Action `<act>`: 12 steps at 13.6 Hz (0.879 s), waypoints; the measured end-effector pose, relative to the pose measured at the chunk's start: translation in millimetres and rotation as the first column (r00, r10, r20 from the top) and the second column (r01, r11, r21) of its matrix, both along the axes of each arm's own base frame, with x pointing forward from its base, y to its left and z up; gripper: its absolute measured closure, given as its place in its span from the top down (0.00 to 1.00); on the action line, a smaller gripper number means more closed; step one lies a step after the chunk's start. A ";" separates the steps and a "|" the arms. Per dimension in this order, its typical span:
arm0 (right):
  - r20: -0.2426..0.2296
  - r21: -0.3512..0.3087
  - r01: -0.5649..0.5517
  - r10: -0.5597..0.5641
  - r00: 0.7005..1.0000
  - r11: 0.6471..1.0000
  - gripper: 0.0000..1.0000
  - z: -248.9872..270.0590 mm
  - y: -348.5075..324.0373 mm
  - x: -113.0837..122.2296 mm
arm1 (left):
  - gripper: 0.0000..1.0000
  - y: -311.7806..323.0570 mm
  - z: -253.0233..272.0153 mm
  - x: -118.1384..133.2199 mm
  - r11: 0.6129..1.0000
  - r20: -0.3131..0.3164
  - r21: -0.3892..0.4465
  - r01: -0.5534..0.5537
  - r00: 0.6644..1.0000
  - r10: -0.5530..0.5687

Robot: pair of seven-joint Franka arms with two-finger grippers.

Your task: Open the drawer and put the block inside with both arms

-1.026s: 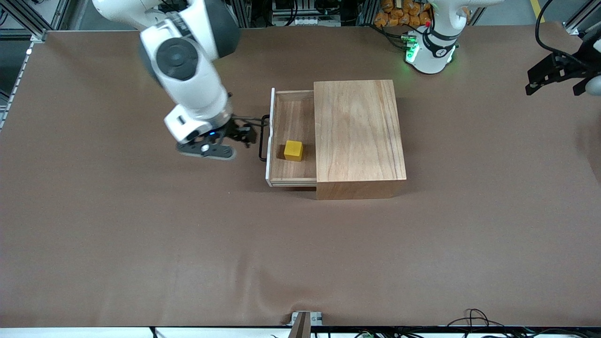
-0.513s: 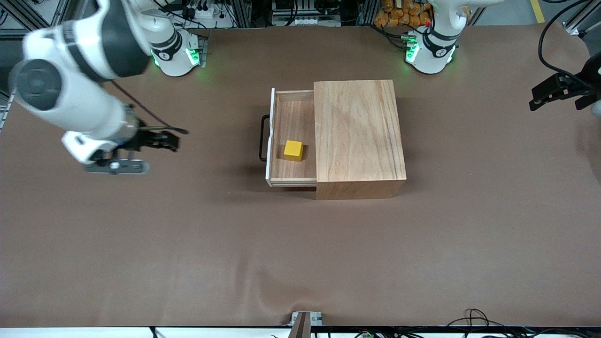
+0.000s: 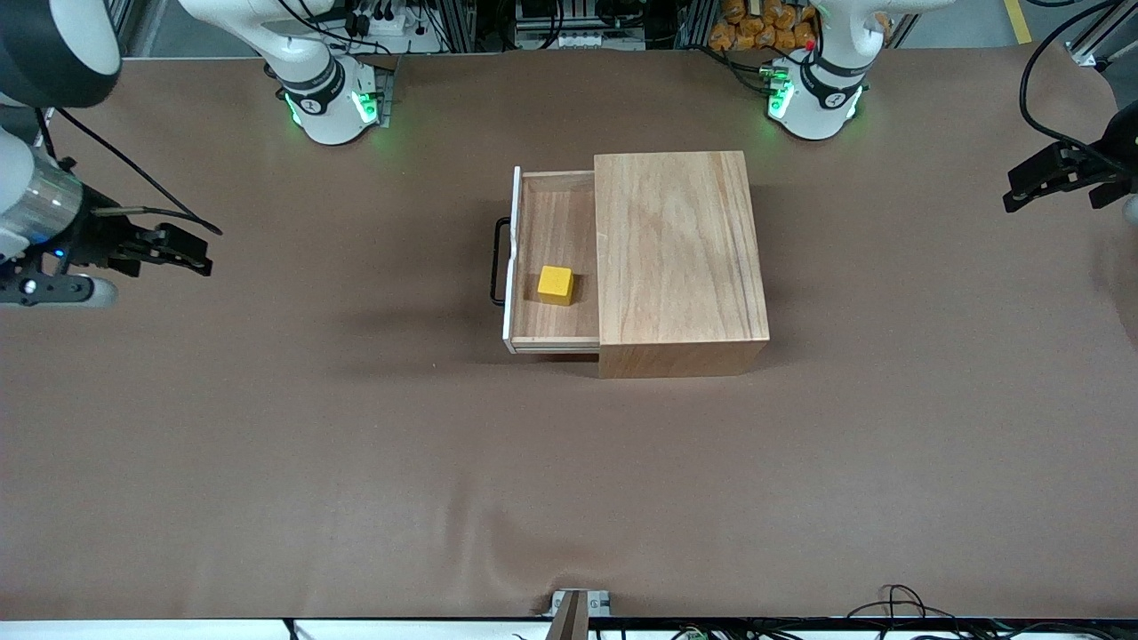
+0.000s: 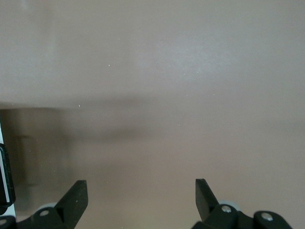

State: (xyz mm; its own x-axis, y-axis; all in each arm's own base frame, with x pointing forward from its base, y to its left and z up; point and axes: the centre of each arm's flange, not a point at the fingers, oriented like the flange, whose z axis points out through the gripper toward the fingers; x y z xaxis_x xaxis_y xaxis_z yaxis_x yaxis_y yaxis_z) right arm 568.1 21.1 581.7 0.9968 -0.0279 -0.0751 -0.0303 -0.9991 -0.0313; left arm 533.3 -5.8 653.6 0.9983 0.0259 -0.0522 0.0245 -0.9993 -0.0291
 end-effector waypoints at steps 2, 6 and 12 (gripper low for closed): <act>-0.014 0.003 0.036 -0.036 0.999 0.999 1.00 8.0 -24.5 -8.0 | 1.00 -0.9 0.2 0.0 1.000 0.000 0.000 0.004 1.000 -0.004; -0.053 0.005 0.010 -0.010 0.999 1.000 1.00 39.2 -26.6 -38.1 | 1.00 -2.4 0.1 -0.1 1.000 0.000 -0.011 0.024 1.000 -0.024; -0.077 0.008 -0.064 0.065 0.995 0.998 1.00 73.5 -6.4 -59.3 | 1.00 -0.1 -1.7 0.9 1.000 -0.004 -0.011 0.021 1.000 -0.021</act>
